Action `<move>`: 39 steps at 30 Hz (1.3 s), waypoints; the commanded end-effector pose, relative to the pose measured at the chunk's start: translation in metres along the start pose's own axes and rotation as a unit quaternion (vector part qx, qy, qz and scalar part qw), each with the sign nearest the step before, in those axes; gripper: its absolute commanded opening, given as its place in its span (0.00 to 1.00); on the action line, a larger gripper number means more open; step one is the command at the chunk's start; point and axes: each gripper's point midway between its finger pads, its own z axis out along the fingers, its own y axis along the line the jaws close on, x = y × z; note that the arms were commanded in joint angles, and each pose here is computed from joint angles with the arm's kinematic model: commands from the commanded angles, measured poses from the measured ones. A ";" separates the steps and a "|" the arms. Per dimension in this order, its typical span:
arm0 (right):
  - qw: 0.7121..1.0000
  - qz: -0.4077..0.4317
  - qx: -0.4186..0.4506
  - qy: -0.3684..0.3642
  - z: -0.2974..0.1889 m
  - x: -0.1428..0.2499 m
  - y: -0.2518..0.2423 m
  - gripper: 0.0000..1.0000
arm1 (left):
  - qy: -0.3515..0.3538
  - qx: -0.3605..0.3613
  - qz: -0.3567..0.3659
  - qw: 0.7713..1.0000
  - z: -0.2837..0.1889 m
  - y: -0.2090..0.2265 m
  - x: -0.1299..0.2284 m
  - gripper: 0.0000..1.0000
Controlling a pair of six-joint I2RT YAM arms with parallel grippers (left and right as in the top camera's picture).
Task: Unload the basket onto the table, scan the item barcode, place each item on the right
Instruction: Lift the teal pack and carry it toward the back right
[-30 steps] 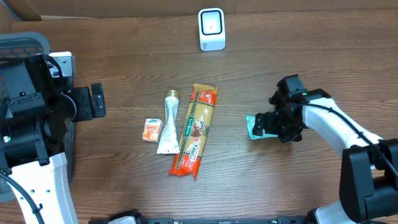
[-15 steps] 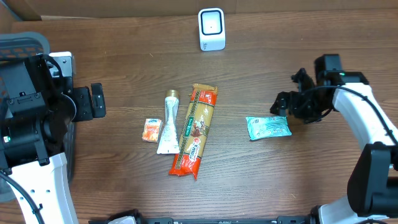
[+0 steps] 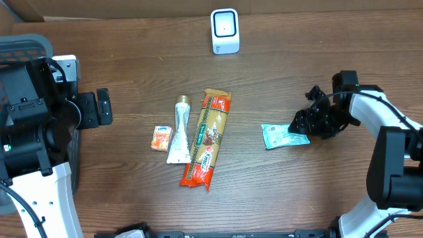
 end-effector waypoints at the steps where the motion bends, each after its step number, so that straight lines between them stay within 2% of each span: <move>1: 1.000 -0.004 -0.025 0.003 0.008 0.006 0.005 0.70 | -0.006 0.000 0.004 1.000 -0.002 0.001 -0.004 1.00; 8: 0.998 0.005 -0.055 0.012 0.023 0.023 0.008 0.65 | -0.006 0.000 0.004 1.000 -0.002 0.001 -0.004 1.00; 11: 0.998 0.009 -0.058 0.019 0.025 0.029 0.008 0.59 | -0.006 0.000 0.004 1.000 -0.002 0.001 -0.004 1.00; 16: 0.997 0.008 -0.078 0.011 0.026 0.027 0.015 0.34 | -0.006 0.000 0.004 1.000 -0.002 0.001 -0.004 1.00; 18: 0.994 0.005 -0.105 0.001 0.024 0.022 0.024 0.20 | -0.006 0.001 0.004 1.000 -0.002 0.001 -0.004 1.00; 22: 0.988 -0.007 -0.153 -0.024 0.019 0.011 0.039 0.04 | -0.006 0.000 0.004 1.000 -0.002 0.001 -0.004 1.00; 29: 0.980 0.005 -0.194 -0.035 0.005 -0.002 0.056 0.04 | -0.006 0.000 0.004 1.000 -0.002 0.001 -0.004 1.00; 39: 0.971 -0.024 -0.226 -0.073 -0.073 -0.011 0.104 0.04 | -0.006 0.000 0.004 1.000 -0.002 0.001 -0.004 1.00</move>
